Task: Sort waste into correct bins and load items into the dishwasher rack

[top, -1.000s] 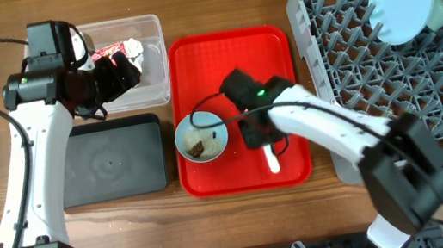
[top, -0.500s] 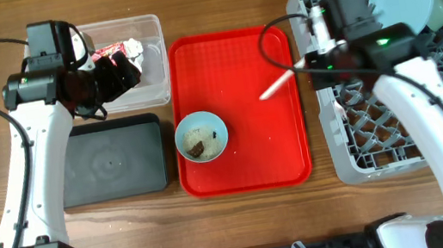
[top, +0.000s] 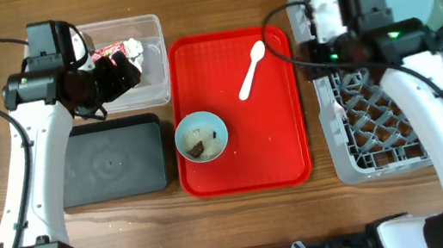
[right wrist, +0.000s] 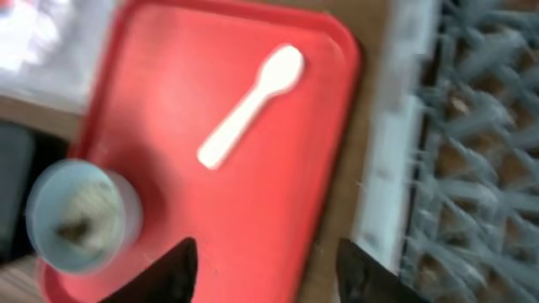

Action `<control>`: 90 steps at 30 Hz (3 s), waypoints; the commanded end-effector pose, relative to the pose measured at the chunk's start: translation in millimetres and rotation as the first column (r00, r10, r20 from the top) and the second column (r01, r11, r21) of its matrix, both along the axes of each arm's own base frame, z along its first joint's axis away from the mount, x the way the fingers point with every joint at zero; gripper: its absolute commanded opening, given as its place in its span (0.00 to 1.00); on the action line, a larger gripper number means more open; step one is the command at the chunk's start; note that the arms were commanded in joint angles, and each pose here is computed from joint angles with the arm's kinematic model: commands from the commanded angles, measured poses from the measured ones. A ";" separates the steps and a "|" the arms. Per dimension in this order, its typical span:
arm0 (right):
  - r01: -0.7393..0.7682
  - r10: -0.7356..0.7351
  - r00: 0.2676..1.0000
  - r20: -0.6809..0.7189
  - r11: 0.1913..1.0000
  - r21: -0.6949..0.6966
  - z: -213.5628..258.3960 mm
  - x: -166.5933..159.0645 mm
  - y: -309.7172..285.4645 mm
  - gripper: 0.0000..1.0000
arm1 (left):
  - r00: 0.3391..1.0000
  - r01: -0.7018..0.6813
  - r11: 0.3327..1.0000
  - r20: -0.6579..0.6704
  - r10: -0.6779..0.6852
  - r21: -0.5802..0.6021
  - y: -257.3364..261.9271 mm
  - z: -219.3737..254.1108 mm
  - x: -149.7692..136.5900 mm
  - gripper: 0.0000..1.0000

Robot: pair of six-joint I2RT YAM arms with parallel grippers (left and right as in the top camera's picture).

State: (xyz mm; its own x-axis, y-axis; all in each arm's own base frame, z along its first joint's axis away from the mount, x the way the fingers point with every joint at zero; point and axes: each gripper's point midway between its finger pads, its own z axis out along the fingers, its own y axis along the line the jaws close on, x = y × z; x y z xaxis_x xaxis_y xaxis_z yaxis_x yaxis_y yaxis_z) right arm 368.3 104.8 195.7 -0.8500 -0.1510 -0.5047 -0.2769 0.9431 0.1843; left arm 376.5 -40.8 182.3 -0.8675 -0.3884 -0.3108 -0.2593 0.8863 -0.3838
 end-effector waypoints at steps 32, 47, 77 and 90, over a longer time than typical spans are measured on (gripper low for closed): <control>0.403 -0.422 0.901 -0.106 0.901 -0.160 -187.4 91.8 64.8 0.52 | 1.000 0.011 1.000 0.020 -0.011 0.009 1.1 5.5 0.0 0.95; 0.363 -0.414 0.884 -0.219 0.901 -0.240 -216.6 65.0 59.1 0.24 | 1.000 0.011 1.000 0.020 -0.011 0.009 1.1 5.5 0.0 0.95; 0.033 -0.033 0.999 0.006 0.982 -0.185 3.1 27.3 -38.6 0.04 | 0.999 0.035 0.999 0.022 -0.036 0.009 -8.3 5.7 -0.7 0.98; -0.018 -0.025 0.957 -0.288 0.989 -0.144 -82.4 -13.5 -86.6 0.04 | 0.978 0.210 0.978 0.000 -0.210 0.000 -80.1 -1.2 -15.9 1.00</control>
